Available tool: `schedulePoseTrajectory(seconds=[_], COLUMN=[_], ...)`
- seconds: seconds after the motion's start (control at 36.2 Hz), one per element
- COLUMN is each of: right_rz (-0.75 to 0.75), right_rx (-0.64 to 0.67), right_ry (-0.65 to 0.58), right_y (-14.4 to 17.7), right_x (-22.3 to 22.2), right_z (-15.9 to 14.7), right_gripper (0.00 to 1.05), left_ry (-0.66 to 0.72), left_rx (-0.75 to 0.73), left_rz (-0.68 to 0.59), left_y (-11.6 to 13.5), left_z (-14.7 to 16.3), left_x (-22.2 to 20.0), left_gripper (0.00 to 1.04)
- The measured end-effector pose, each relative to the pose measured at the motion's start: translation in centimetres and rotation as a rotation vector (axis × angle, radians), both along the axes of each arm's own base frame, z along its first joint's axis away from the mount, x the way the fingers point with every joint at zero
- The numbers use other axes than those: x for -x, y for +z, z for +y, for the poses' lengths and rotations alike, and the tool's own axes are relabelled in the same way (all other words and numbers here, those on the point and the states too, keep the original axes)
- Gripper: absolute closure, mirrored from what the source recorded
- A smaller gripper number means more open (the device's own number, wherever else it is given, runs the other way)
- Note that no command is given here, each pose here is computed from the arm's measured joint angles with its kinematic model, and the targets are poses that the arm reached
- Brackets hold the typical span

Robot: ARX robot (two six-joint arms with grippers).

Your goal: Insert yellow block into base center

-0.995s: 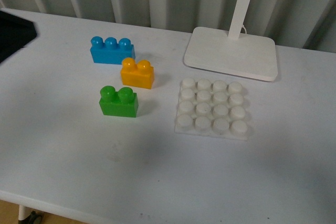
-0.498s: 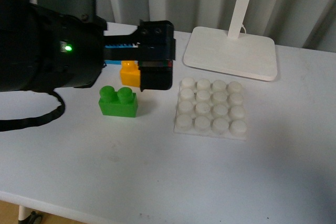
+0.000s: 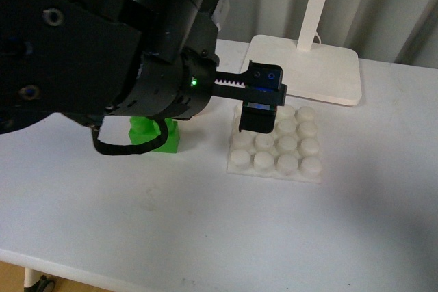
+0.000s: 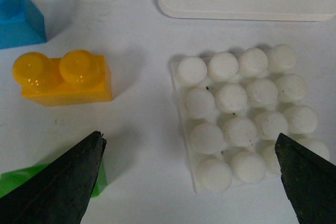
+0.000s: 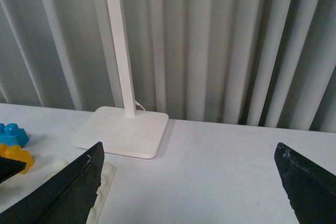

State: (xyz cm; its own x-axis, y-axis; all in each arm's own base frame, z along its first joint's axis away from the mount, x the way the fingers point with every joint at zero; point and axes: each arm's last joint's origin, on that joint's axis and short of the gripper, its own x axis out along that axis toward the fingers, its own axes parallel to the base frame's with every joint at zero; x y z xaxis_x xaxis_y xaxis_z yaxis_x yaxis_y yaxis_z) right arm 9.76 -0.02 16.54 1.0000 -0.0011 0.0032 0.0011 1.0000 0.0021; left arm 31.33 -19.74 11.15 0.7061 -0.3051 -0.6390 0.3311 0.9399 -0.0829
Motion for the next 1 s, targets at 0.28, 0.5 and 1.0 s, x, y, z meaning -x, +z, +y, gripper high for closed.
schedulePoseTrajectory(seconds=[0.28,0.5,1.0], right_rz=[0.000,0.000,0.000], right_rx=[0.000,0.000,0.000], right_ry=[0.000,0.000,0.000], right_y=[0.0,0.0,0.0], right_x=[0.0,0.0,0.0], right_z=[0.0,0.0,0.0], right_gripper=[0.09,0.09,0.09], left_ry=[-0.004,0.015,0.055], left_rx=[-0.124,-0.192,-0.245], left_rz=[-0.024,-0.024,0.008], left_y=[-0.4,-1.0,-2.5], left_z=[0.3,1.2,2.7], left_x=[-3.0,-4.8,-7.5], left_gripper=[0.06,0.06,0.06])
